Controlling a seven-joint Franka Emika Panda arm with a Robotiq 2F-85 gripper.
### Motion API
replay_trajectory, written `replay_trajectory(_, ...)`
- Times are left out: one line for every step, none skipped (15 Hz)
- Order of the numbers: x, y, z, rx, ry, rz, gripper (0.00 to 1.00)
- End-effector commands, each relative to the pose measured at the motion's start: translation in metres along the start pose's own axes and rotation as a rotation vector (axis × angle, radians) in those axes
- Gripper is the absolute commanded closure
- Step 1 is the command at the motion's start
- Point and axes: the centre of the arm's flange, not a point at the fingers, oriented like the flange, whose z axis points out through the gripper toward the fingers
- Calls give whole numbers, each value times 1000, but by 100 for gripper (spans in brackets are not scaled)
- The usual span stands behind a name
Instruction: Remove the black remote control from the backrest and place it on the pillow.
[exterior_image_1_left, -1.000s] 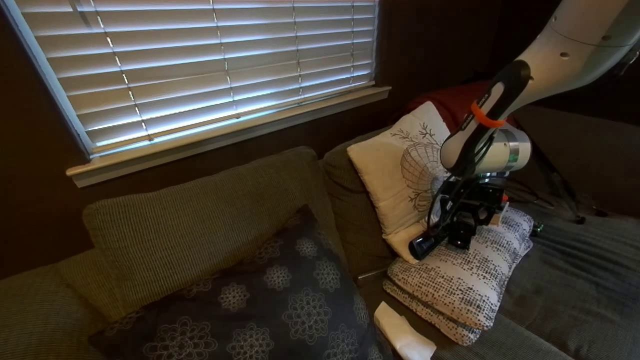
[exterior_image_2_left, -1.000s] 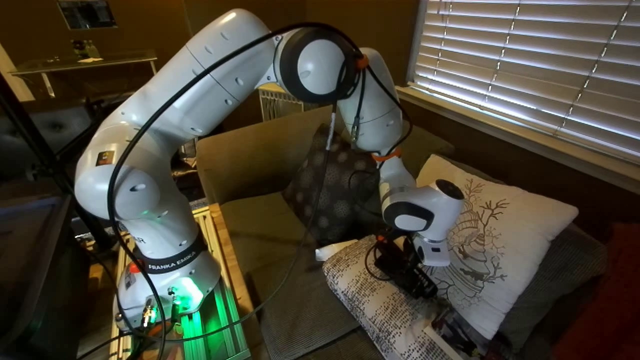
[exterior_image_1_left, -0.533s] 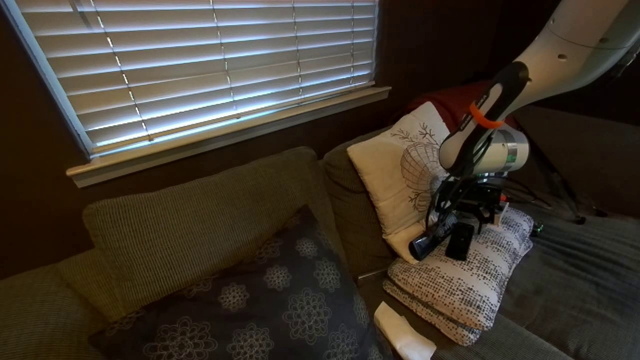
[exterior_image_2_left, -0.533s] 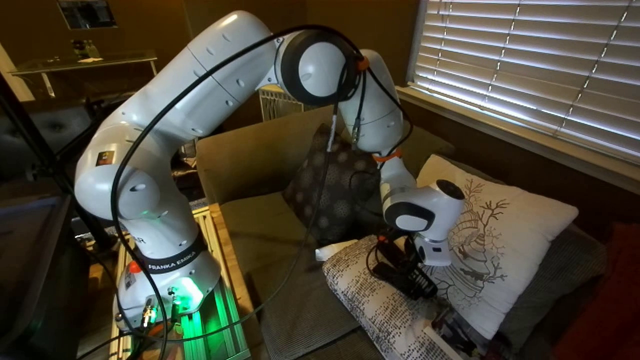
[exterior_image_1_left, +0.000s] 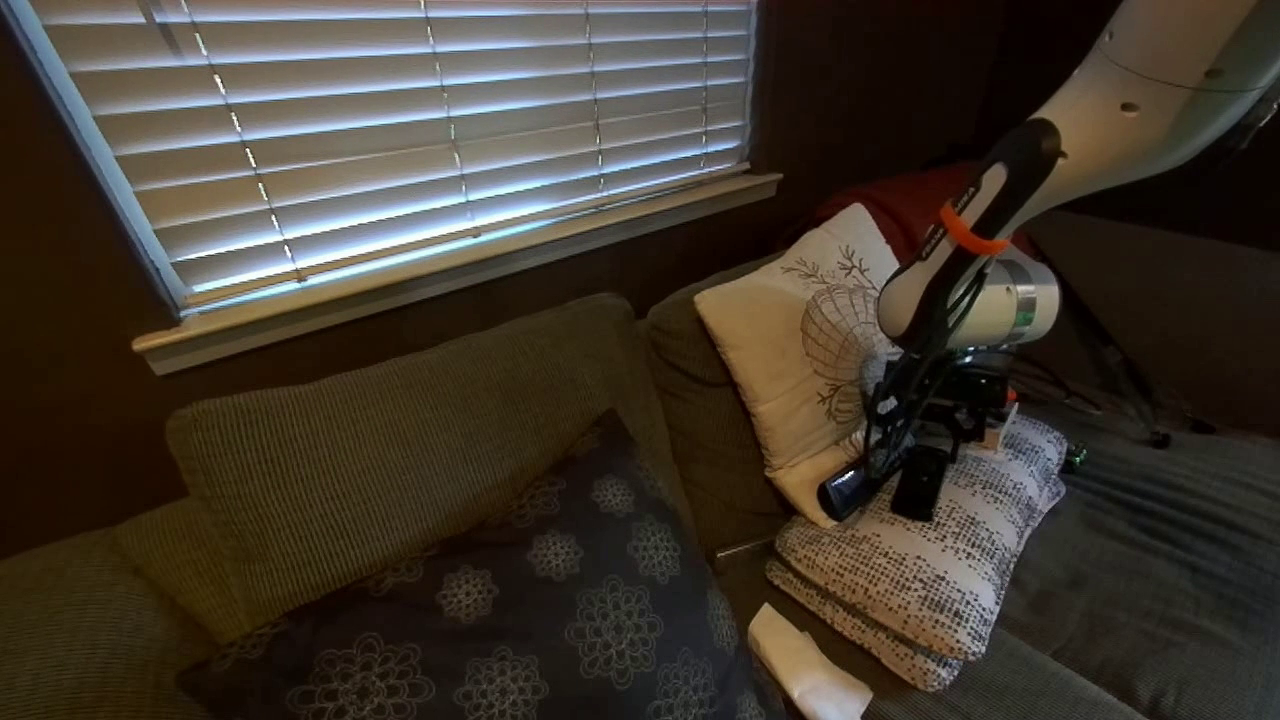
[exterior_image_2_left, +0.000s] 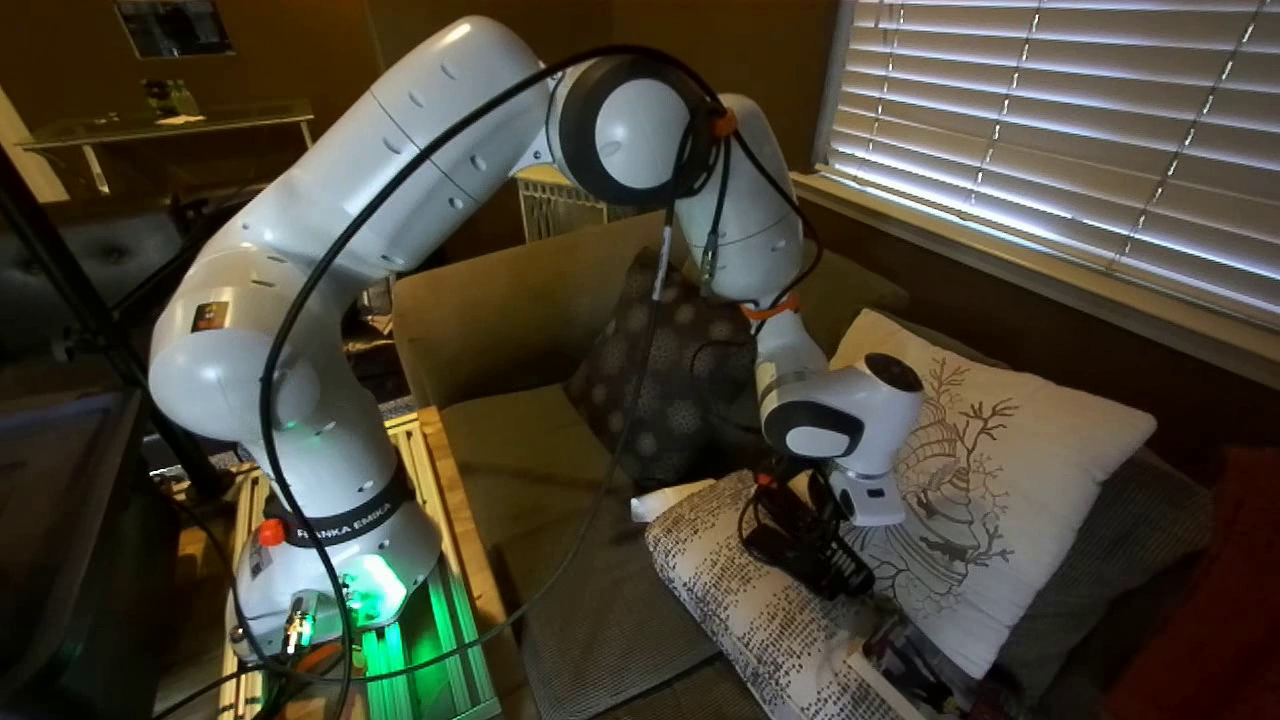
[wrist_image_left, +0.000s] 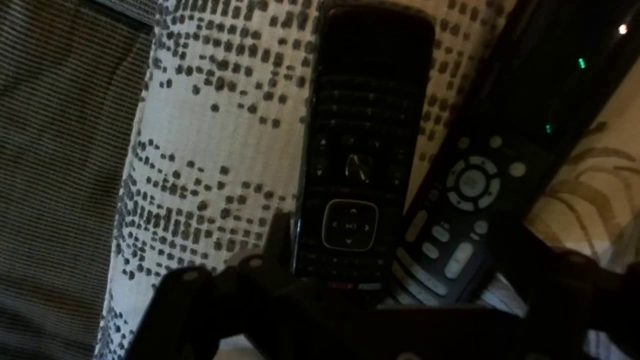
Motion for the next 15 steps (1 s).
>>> replay_trajectory(-21,26,-28,42,29,-110,0)
replay_trajectory(-23,30,-34,50,36,-144,0)
replay_trajectory(-28,35,-42,66,46,-182,0)
replay_trajectory(-30,38,-49,87,48,-220,0)
replay_trajectory(-33,42,-59,101,48,-255,0)
replay_trajectory(-36,45,-70,113,44,-292,0)
replay_trajectory(-35,47,-78,124,47,-324,0)
replay_trajectory(-38,50,-90,129,48,-353,0)
replay_trajectory(-38,52,-101,139,54,-375,0)
replay_trajectory(-35,54,-114,144,64,-389,0)
replay_trajectory(-33,57,-127,143,64,-418,0)
replay_trajectory(-30,59,-138,142,63,-463,0)
replay_trajectory(-27,60,-149,138,70,-502,0)
replay_trajectory(-27,63,-162,122,70,-541,0)
replay_trajectory(-25,64,-170,103,69,-582,0)
